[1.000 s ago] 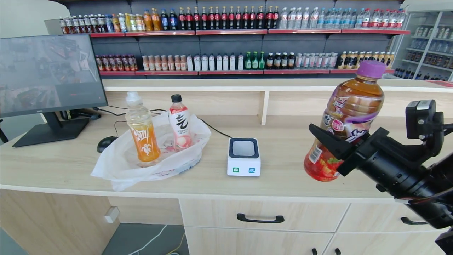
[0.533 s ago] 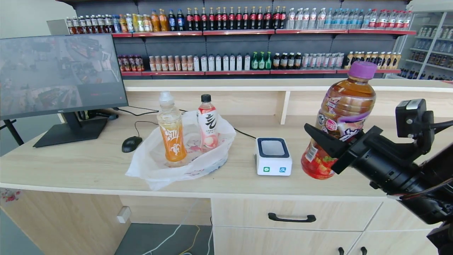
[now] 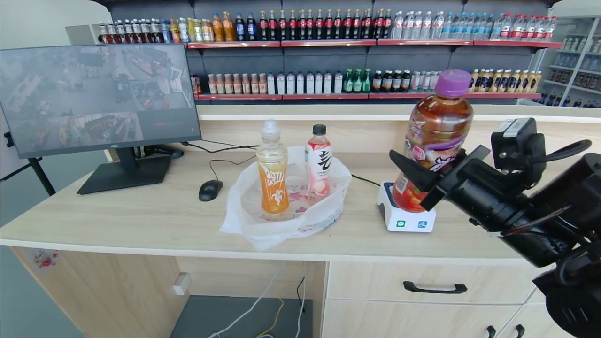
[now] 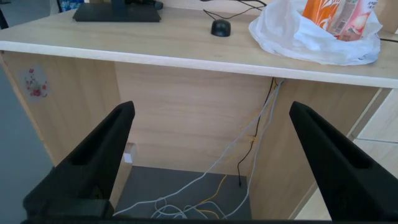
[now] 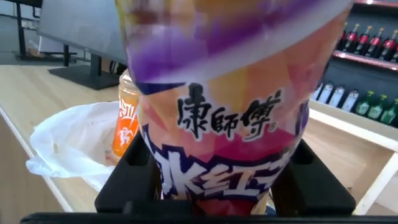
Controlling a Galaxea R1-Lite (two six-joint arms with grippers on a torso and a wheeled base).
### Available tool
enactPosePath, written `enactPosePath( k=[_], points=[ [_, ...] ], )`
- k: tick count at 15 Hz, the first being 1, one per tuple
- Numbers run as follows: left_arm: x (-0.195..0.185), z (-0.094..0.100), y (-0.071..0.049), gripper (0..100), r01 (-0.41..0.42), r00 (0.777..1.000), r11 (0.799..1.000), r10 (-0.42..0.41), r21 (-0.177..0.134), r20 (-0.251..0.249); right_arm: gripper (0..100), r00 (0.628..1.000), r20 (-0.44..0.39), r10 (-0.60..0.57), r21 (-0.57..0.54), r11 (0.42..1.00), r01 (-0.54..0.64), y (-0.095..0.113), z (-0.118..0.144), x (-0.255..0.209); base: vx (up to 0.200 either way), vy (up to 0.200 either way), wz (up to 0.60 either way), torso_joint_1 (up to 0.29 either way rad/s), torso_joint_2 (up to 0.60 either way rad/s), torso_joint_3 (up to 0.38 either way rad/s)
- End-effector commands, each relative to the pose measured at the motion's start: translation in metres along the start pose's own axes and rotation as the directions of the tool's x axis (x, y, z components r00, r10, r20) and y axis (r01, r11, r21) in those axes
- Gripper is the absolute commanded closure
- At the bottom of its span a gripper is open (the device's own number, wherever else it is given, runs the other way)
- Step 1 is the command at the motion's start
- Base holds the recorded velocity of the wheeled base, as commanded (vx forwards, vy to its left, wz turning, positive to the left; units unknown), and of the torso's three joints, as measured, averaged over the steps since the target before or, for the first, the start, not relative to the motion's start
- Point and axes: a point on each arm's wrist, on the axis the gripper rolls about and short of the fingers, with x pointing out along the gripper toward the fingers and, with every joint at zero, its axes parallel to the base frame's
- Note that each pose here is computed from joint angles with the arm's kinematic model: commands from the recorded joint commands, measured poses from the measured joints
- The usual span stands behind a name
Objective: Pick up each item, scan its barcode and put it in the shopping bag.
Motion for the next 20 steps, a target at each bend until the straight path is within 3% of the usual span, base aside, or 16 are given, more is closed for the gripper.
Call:
enactPosePath(
  k=[1,4,9,17,20],
  points=[
    [0.000,0.000,0.000,0,0.000,1.000,1.000,0.000,0.001,0.001,100,1.000,-0.007,0.003,-0.093,0.996,-0.003,-0.002,-0.017,0.021,0.000,0.000,0.00,0.000,0.00,0.000],
    [0.000,0.000,0.000,0,0.000,1.000,1.000,0.000,0.005,0.001,100,0.999,-0.032,0.011,-0.303,0.953,-0.020,-0.001,-0.034,0.030,0.000,0.000,0.00,0.000,0.00,0.000],
    [0.000,0.000,0.000,0,0.000,1.000,1.000,0.000,0.005,0.001,100,0.993,-0.078,0.086,-0.532,0.839,-0.114,-0.003,-0.056,0.028,0.000,0.000,0.00,0.000,0.00,0.000],
    [0.000,0.000,0.000,0,0.000,1.000,1.000,0.000,0.005,0.001,100,0.977,-0.133,0.169,-0.749,0.628,-0.211,-0.048,-0.089,0.006,0.000,0.000,0.00,0.000,0.00,0.000],
    [0.000,0.000,0.000,0,0.000,1.000,1.000,0.000,0.005,0.001,100,0.967,-0.149,0.205,-0.780,0.577,-0.243,-0.057,-0.099,-0.001,0.000,0.000,0.00,0.000,0.00,0.000]
  ],
)
